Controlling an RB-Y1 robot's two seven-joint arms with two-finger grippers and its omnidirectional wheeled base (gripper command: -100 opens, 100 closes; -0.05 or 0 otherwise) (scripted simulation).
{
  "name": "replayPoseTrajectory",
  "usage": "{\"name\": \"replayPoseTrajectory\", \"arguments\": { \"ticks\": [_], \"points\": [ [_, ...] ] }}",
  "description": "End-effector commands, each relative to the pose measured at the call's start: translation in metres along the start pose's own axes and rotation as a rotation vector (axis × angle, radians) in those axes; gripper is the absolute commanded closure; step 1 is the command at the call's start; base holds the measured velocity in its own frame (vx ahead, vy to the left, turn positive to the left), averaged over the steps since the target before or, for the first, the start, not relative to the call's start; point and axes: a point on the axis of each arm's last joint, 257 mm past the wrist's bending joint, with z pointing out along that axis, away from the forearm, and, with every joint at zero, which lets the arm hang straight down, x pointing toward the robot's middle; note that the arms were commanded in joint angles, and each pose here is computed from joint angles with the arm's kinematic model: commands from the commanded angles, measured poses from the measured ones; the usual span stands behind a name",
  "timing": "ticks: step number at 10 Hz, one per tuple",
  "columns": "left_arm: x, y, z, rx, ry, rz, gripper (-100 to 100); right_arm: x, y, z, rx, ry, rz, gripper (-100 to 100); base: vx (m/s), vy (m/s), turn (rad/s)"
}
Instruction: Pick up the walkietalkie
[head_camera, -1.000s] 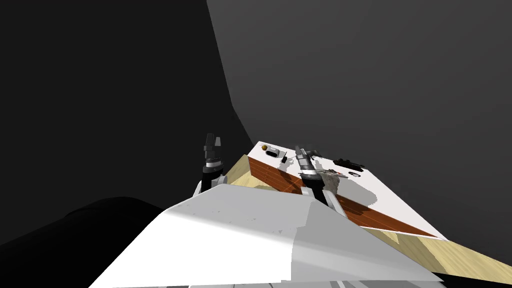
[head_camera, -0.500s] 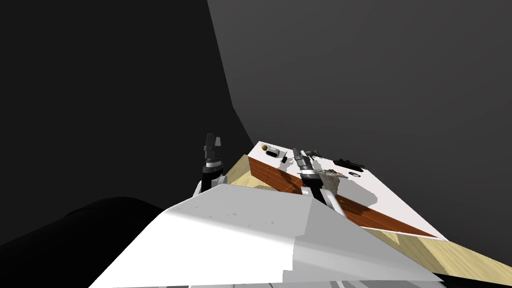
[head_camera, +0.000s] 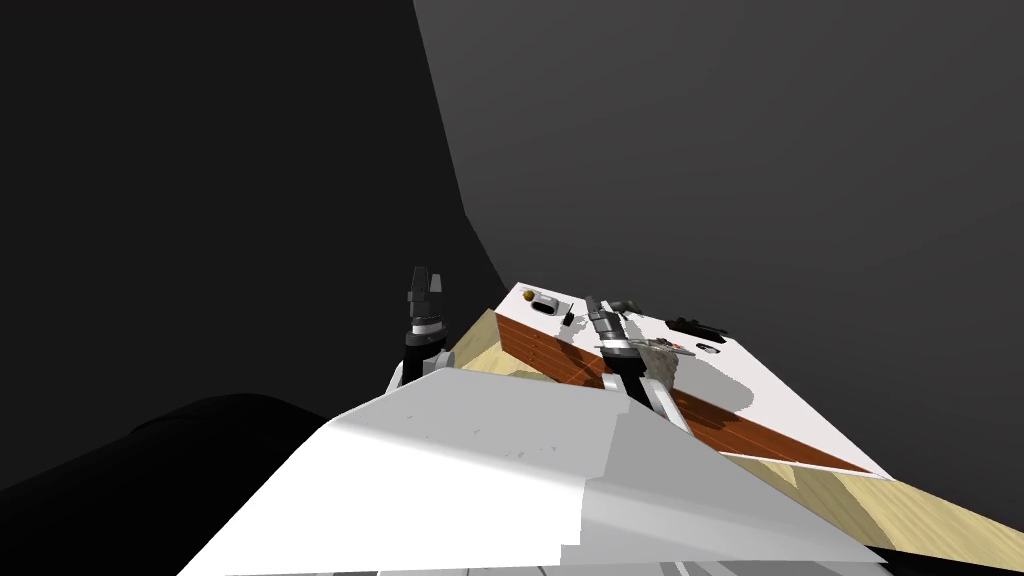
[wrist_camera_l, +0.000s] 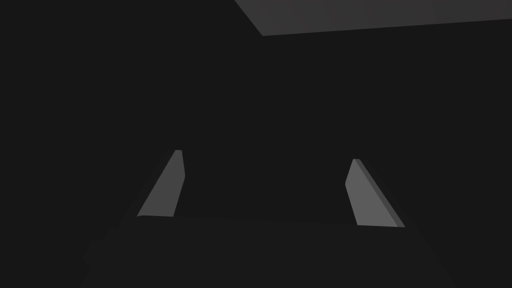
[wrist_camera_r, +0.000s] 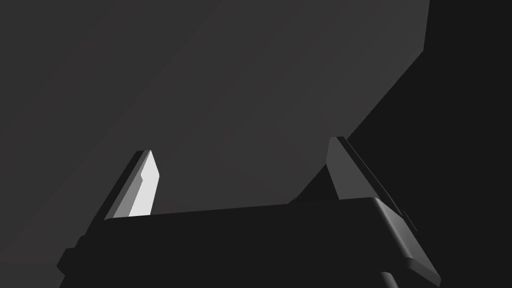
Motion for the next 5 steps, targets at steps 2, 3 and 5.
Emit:
{"name": "replayPoseTrajectory", "arguments": {
  "ticks": [2,3,5],
  "points": [
    [0.000,0.000,0.000,0.000,0.000,0.000,0,0.009,-0.012,0.000,0.029,0.017,-0.040,-100,0.010,0.012,-0.001],
    [0.000,0.000,0.000,0.000,0.000,0.000,0,0.012,-0.017,-0.001,0.038,0.024,-0.056,-100,0.040,0.025,-0.035],
    [0.000,0.000,0.000,0.000,0.000,0.000,0,0.022,-0.032,-0.002,0.071,0.051,-0.113,-100,0.051,0.033,-0.029]
  ]
}}
